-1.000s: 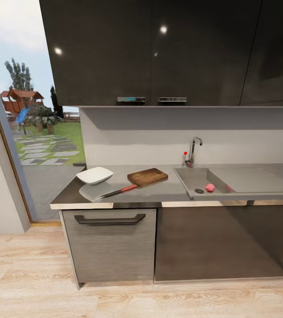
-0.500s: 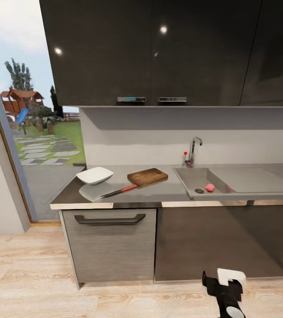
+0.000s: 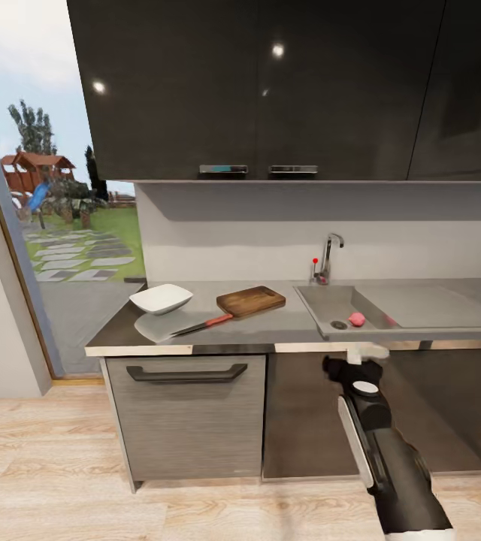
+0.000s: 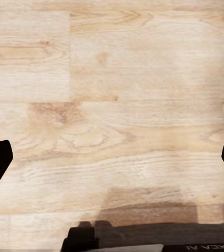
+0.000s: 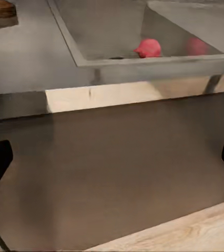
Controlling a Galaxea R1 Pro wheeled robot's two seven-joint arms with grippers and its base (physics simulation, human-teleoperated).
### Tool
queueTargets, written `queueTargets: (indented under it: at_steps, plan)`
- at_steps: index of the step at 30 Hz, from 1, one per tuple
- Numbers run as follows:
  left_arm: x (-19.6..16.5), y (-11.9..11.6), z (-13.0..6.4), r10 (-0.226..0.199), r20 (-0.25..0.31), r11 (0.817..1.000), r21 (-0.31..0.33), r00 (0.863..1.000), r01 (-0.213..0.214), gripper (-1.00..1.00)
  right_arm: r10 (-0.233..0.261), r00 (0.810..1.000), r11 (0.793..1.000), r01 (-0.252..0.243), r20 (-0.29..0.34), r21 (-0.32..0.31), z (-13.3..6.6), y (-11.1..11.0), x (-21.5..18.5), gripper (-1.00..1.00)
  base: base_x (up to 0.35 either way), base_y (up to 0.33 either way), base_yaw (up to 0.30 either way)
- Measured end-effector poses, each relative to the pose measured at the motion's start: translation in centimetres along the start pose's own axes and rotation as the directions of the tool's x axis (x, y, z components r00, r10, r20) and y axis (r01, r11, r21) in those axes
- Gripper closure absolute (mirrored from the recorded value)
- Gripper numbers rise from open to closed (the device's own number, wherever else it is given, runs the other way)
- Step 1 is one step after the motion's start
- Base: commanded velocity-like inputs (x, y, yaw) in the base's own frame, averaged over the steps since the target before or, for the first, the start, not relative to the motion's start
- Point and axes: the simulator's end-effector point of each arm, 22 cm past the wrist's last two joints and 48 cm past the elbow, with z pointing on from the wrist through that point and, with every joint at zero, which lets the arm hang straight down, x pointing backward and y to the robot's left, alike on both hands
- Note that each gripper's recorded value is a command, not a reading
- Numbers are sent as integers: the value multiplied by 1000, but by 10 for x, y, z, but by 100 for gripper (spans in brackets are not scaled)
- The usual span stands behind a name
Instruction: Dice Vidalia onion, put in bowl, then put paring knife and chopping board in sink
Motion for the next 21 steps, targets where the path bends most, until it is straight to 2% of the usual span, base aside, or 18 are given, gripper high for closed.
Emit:
queueTargets:
  at_steps: [2,8,12,15,20,21]
  plan:
    - [1,0,0,-1,-2,1000,0,1000,1,-100,3,999,1000,-4,33,6,-1,9,-37,-100,0,0,0]
    - [2,1,0,0,-3,1000,0,1000,0,-100,-31,995,1000,31,98,1,-12,35,-125,-100,0,0,0]
    - [2,1,0,0,-3,1000,0,1000,0,-100,-44,991,999,44,125,3,-12,42,-175,-100,0,0,0]
    - [2,1,0,-1,-4,1000,-1,1000,1,-100,-73,991,997,73,111,5,0,51,-202,-100,0,0,0]
    - [2,1,0,-1,-3,1000,-1,1000,1,-100,-162,987,987,162,19,5,39,71,-222,-100,90,-95,0]
    - [2,1,0,-2,-3,1000,-1,1000,2,-100,-169,986,986,169,18,4,44,73,-227,-100,182,-185,0]
